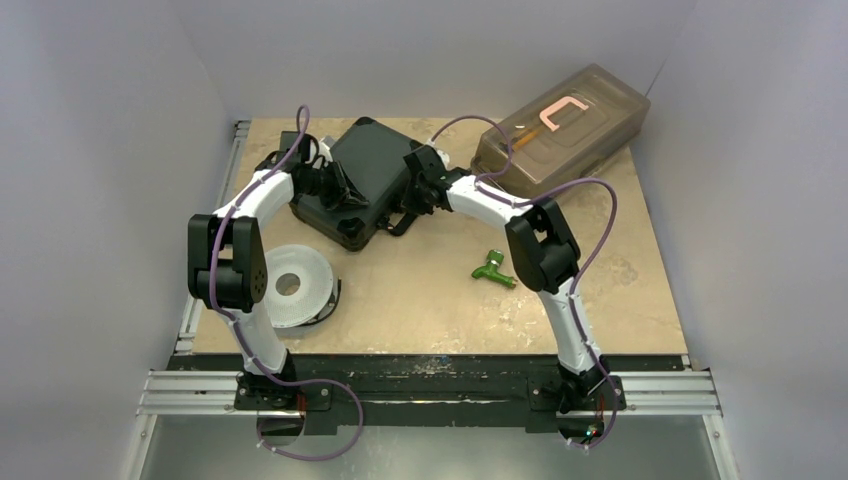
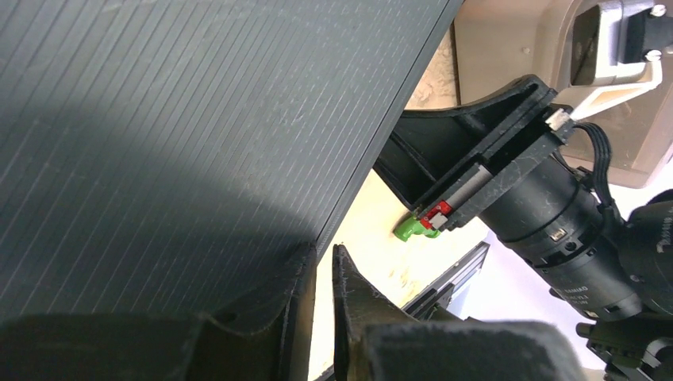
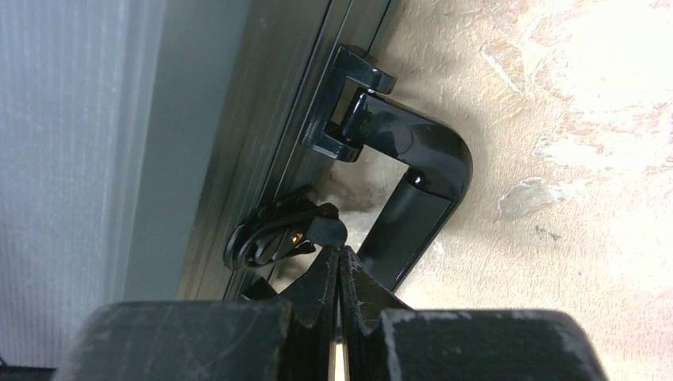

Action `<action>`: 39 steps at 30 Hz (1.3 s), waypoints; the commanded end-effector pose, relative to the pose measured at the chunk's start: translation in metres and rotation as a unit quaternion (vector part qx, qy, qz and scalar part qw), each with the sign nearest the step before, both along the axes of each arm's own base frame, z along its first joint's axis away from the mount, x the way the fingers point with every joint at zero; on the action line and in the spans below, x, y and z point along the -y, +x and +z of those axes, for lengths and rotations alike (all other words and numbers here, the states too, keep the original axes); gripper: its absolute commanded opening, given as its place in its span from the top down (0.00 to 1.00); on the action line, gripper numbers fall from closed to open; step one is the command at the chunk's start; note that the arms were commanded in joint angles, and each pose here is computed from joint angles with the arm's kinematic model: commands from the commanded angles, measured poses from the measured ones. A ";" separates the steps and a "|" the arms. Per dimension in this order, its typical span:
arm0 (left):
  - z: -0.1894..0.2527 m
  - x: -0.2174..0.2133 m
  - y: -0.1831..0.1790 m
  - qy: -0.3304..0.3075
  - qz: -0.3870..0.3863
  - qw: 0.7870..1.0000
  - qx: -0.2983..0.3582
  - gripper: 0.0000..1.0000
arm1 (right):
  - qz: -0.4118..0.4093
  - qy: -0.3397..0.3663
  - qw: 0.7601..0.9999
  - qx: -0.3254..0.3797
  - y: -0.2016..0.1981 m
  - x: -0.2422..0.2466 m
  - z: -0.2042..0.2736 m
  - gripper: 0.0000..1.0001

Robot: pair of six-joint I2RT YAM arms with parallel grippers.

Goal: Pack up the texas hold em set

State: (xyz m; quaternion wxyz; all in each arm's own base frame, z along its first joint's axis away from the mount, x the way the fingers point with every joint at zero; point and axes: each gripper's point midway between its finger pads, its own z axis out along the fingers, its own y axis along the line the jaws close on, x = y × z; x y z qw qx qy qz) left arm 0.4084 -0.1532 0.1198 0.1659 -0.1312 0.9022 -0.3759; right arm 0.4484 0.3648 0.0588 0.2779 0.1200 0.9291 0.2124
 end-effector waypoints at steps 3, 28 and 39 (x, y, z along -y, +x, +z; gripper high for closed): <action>-0.032 0.004 -0.033 0.022 -0.016 0.997 -0.074 0.88 | -0.007 0.017 1.000 0.007 0.013 -0.011 -0.003 1.00; -0.032 0.008 -0.038 0.023 -0.023 0.996 -0.080 0.93 | -0.067 -0.012 0.994 -0.080 0.001 -0.012 -0.112 1.00; -0.017 0.012 -0.040 0.024 -0.035 0.998 -0.054 0.89 | 0.009 0.100 0.994 -0.032 0.006 -0.046 -0.053 1.00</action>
